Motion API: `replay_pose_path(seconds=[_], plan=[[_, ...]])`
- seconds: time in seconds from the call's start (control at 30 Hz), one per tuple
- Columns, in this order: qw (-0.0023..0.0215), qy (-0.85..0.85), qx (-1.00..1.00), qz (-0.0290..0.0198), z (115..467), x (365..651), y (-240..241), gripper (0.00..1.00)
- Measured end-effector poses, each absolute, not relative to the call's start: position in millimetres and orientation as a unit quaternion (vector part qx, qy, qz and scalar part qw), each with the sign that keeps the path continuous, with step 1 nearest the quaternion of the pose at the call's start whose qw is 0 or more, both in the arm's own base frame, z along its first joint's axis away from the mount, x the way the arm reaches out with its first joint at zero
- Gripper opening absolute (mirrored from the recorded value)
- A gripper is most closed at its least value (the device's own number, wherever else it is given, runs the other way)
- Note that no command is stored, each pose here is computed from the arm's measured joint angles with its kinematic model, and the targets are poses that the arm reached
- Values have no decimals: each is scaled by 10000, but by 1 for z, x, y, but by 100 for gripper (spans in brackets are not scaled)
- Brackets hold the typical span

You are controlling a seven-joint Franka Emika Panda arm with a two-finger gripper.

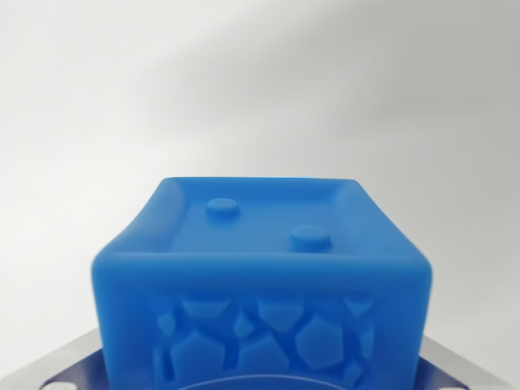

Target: Stack cube

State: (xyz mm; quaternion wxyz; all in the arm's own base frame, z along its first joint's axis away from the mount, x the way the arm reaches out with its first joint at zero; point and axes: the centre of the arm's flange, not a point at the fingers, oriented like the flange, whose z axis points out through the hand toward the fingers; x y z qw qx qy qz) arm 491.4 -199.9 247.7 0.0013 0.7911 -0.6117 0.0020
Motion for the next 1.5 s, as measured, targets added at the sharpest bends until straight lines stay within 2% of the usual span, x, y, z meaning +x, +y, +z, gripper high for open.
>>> replay_pose_path(seconds=[1.5], plan=[[13,-6428,7661,26,278,575,-219,0]])
